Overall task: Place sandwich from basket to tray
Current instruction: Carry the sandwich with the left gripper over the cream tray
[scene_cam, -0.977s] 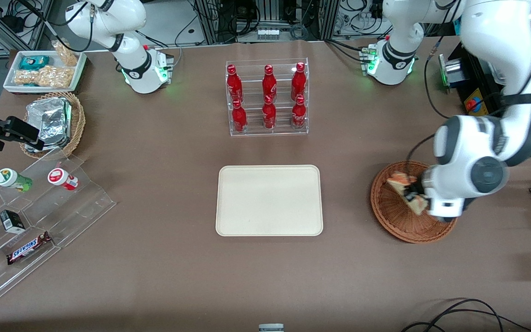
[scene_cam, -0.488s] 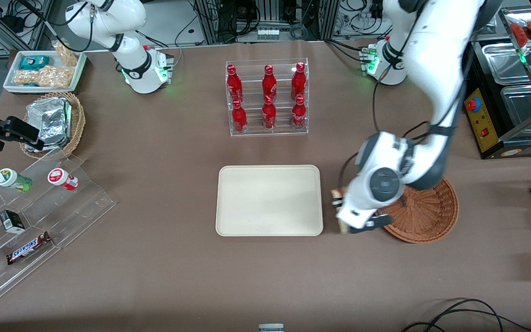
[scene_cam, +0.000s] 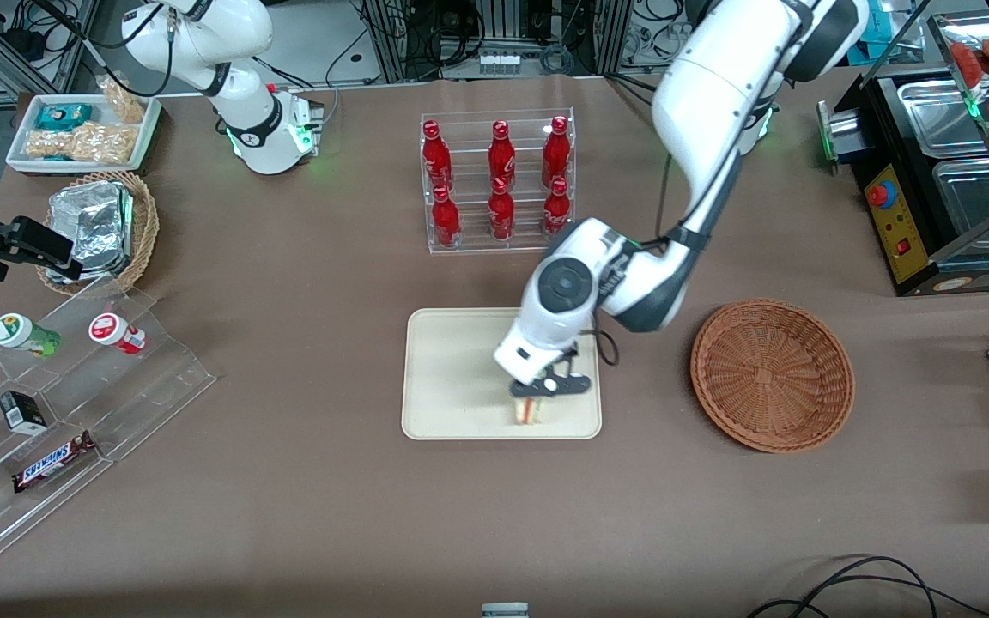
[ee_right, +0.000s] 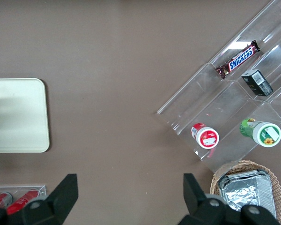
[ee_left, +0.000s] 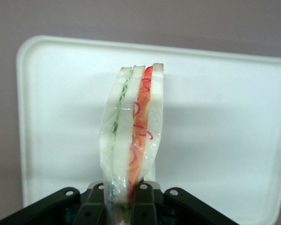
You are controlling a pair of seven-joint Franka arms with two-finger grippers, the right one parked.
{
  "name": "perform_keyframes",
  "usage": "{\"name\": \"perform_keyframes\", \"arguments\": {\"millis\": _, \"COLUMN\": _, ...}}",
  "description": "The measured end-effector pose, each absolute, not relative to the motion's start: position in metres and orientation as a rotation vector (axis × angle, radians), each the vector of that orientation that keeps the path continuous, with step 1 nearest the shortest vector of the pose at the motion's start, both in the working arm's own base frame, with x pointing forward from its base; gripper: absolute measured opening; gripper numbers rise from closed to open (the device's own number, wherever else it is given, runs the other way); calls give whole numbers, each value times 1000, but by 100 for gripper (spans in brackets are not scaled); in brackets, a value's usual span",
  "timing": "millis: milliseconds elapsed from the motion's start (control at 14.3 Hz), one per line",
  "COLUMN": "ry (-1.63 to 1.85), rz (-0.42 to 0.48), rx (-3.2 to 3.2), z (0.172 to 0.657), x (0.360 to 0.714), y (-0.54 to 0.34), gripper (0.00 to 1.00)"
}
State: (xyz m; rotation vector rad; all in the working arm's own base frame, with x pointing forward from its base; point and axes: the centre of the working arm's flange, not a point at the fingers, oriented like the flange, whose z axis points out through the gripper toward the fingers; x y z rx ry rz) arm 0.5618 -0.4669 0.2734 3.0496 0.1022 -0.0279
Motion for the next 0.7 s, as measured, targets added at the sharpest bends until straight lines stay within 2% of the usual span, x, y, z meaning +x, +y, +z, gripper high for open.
{"name": "perform_keyframes", "arguments": {"millis": 279, "ry": 92, "rz": -12, "rx": 3036, "z": 260, "x": 541, "y": -495, "gripper": 15}}
{"name": "perform_keyframes", "arguments": {"millis": 698, "ry": 95, "rz": -21, "rx": 3039, "z": 236, "x": 540, "y": -496, "gripper": 18}}
